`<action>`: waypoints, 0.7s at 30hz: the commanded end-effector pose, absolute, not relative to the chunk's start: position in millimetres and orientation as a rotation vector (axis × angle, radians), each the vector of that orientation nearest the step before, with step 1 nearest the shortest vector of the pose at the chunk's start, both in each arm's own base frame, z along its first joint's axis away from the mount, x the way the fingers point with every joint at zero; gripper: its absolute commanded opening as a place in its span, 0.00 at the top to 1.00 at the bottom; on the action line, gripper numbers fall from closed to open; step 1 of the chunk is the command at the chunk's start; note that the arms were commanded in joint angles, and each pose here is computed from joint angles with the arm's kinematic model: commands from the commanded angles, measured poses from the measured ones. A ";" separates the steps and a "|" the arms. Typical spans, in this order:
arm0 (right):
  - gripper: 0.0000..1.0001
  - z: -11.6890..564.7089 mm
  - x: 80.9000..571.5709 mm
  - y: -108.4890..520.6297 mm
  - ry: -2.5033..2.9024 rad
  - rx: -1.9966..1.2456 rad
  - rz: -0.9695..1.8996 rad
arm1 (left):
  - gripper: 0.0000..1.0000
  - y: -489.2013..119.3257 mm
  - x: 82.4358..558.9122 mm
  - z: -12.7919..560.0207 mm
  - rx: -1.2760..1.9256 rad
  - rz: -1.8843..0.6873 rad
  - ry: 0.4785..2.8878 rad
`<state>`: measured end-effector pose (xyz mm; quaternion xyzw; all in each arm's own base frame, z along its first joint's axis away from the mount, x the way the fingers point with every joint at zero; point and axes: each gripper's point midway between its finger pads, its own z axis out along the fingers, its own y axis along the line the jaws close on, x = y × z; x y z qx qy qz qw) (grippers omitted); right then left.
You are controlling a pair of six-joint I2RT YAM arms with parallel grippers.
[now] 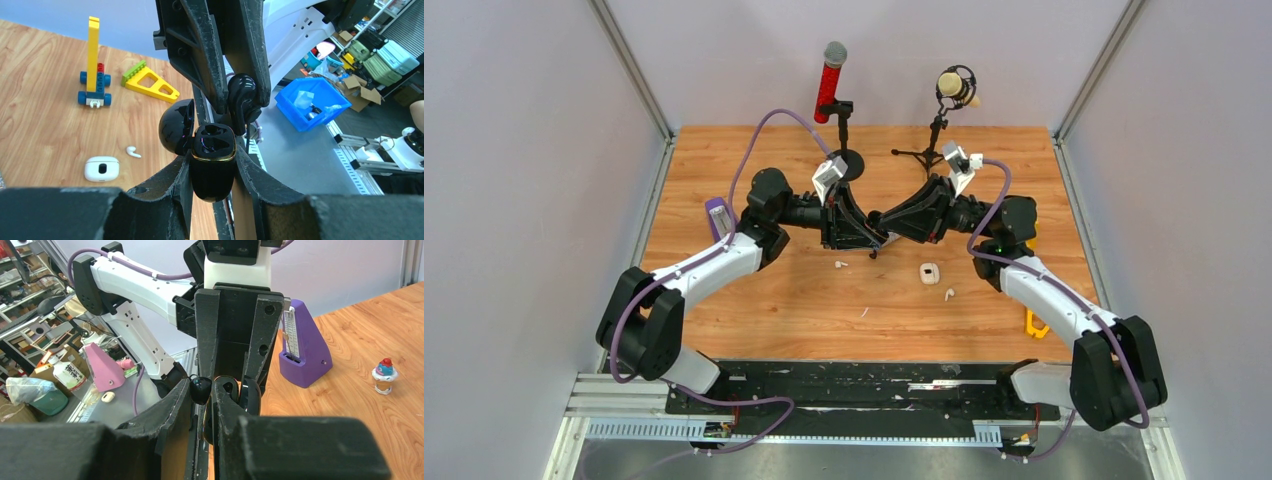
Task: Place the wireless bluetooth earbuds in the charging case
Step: Insert the left earbud into the left side groove of the charging case.
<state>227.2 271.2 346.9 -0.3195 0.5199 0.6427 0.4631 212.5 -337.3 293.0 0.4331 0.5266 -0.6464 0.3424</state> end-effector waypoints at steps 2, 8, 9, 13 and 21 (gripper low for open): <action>0.81 363.5 225.9 275.8 1.166 -0.841 1.524 | 0.75 -338.0 208.5 301.4 1.137 -1.679 1.323; 0.81 365.7 225.8 279.4 1.118 -0.885 1.490 | 0.75 -338.0 205.0 301.6 1.146 -1.691 1.323; 0.81 366.2 225.2 279.3 1.108 -0.890 1.485 | 0.75 -338.0 204.3 301.6 1.148 -1.693 1.323; 0.81 370.7 221.9 279.2 1.072 -0.918 1.467 | 0.75 -337.1 202.6 299.6 1.154 -1.691 1.323; 0.82 383.6 211.8 276.5 1.016 -0.980 1.437 | 0.75 -335.8 201.9 297.0 1.162 -1.681 1.329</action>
